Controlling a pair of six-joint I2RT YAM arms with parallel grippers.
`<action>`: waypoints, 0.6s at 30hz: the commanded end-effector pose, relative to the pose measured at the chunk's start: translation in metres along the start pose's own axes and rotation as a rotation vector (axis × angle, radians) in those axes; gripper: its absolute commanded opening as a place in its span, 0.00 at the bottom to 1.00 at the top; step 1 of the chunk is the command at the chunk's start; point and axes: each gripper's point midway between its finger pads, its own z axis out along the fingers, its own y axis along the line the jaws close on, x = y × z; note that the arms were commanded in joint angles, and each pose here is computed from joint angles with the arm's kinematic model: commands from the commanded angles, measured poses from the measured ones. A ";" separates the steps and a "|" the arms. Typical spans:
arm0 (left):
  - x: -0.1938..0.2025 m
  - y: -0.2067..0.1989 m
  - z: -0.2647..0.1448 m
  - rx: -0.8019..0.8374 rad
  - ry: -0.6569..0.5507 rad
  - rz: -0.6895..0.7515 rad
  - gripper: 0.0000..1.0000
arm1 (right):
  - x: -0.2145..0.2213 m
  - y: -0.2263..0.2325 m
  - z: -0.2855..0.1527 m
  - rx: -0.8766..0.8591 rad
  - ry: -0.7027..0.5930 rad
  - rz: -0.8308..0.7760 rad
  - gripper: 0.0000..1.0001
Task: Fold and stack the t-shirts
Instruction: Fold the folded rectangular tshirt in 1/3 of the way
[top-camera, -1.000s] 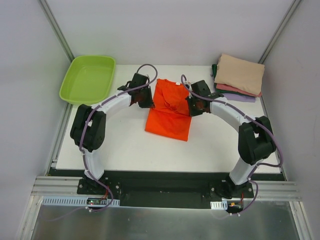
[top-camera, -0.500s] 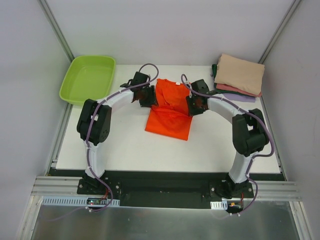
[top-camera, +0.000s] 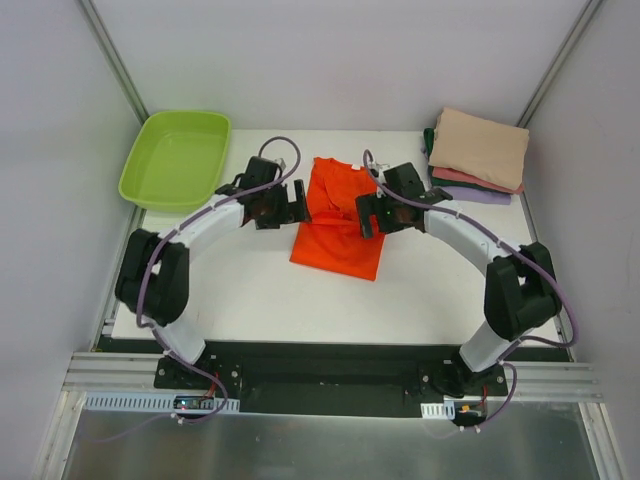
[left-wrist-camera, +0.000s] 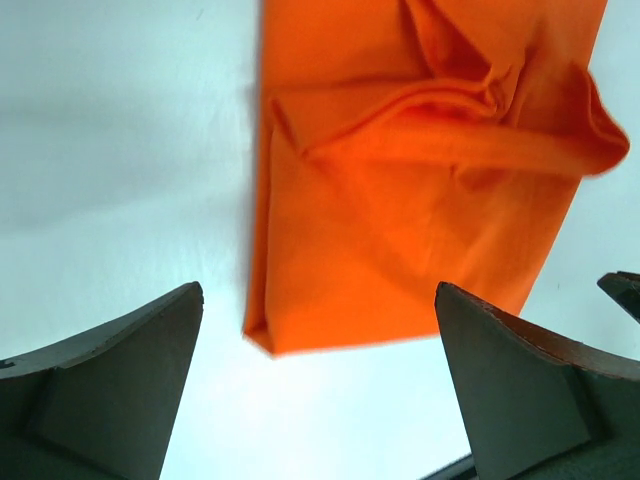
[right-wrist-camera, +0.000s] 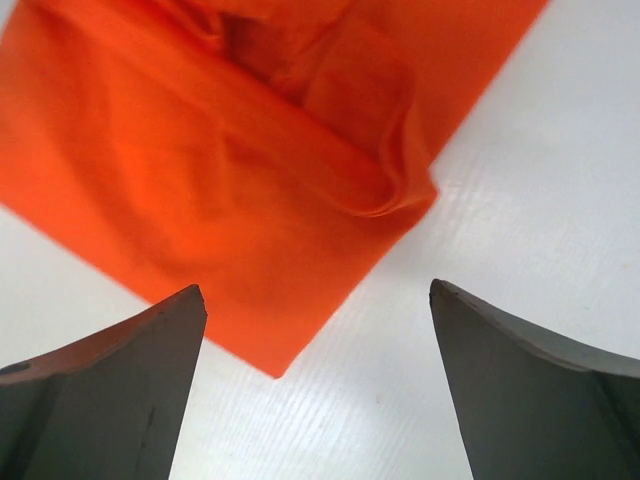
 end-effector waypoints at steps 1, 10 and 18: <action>0.014 0.020 -0.041 -0.070 -0.095 -0.055 0.99 | 0.003 0.050 -0.009 -0.182 -0.033 -0.065 0.96; 0.081 0.075 -0.074 -0.206 -0.152 -0.214 0.99 | -0.007 0.110 0.045 -0.282 0.040 -0.101 0.96; 0.095 0.080 -0.082 -0.203 -0.152 -0.238 0.99 | -0.062 0.089 0.090 -0.190 -0.021 -0.018 0.96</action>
